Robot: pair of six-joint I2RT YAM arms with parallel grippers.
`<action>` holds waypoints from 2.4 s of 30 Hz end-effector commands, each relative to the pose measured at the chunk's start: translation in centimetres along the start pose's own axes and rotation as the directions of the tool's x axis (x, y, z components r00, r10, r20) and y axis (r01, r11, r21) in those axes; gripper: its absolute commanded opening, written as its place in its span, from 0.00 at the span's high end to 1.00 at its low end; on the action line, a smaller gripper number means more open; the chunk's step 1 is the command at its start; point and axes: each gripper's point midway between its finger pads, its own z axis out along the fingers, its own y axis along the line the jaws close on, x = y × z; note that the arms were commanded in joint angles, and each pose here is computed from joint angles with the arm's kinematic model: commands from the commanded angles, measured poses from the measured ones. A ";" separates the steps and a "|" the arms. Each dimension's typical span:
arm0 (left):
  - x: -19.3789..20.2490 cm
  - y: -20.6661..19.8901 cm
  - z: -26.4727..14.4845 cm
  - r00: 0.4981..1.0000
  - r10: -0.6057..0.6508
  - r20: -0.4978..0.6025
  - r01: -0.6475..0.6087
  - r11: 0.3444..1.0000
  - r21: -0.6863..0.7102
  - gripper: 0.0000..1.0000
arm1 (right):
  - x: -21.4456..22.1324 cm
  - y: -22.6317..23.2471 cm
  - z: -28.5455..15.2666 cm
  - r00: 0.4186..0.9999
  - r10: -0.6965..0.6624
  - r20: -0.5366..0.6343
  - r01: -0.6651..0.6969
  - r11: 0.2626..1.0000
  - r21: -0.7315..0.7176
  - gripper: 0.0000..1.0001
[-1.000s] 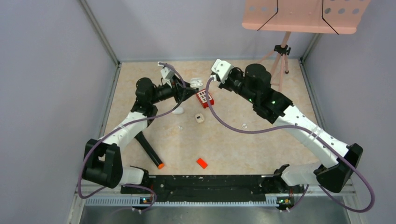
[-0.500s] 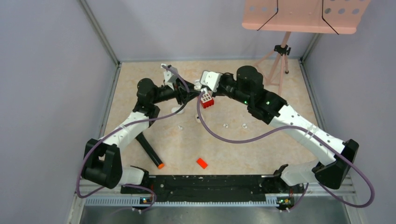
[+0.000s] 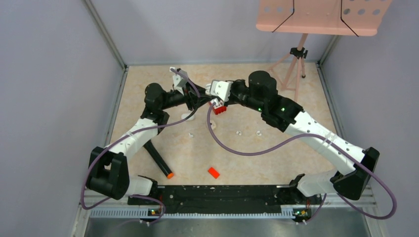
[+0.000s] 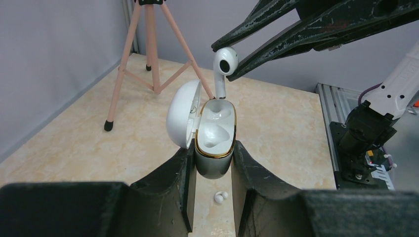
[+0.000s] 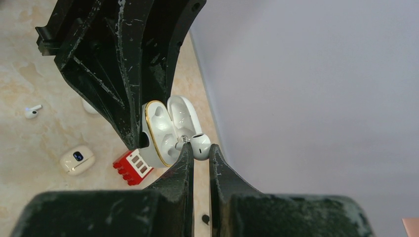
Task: Insert the wireless bluetooth earbuds into the charging case
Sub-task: Place the earbud in the charging case.
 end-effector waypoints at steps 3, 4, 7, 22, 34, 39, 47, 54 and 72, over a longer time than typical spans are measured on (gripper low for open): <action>-2.9 -1.1 0.2 0.995 0.077 0.061 -0.079 0.996 0.037 1.00 | -1.6 0.0 -0.2 0.998 -0.044 0.042 0.044 0.999 -0.004 1.00; -2.9 -1.2 0.2 0.995 0.076 0.061 -0.078 0.996 0.039 1.00 | -1.6 0.0 -0.2 0.998 -0.046 0.043 0.047 0.999 -0.005 1.00; -2.9 -1.1 0.2 0.996 0.070 0.063 -0.073 0.997 0.034 1.00 | -1.5 0.2 -0.2 0.997 -0.070 0.041 0.071 0.997 -0.015 1.00; -3.0 -1.1 0.2 0.995 0.068 0.067 -0.070 0.997 0.031 1.00 | -0.3 1.0 -0.1 0.987 -0.160 0.009 0.160 0.986 -0.043 1.00; -2.9 -0.9 0.3 0.996 0.067 0.065 -0.069 0.997 0.030 1.00 | -0.9 2.6 -0.3 0.958 -0.272 0.094 0.281 0.954 -0.101 1.00; -2.9 -1.0 0.2 0.995 0.077 0.066 -0.079 0.996 0.033 1.00 | -1.1 3.1 0.0 0.952 -0.282 0.120 0.296 0.948 -0.119 1.00; -2.7 -1.0 0.0 0.994 0.083 0.066 -0.084 0.996 0.023 1.00 | -1.1 3.4 -0.2 0.955 -0.272 0.118 0.287 0.947 -0.140 0.95; -2.5 -0.9 0.0 0.994 0.088 0.064 -0.090 0.996 0.021 1.00 | -1.0 2.9 -0.4 0.969 -0.231 0.081 0.241 0.959 -0.151 0.68; -1.6 1.5 -1.3 0.998 0.052 0.047 -0.047 0.993 -0.105 1.00 | -0.6 -3.3 -3.4 0.943 0.331 -0.012 -0.331 0.943 0.046 0.45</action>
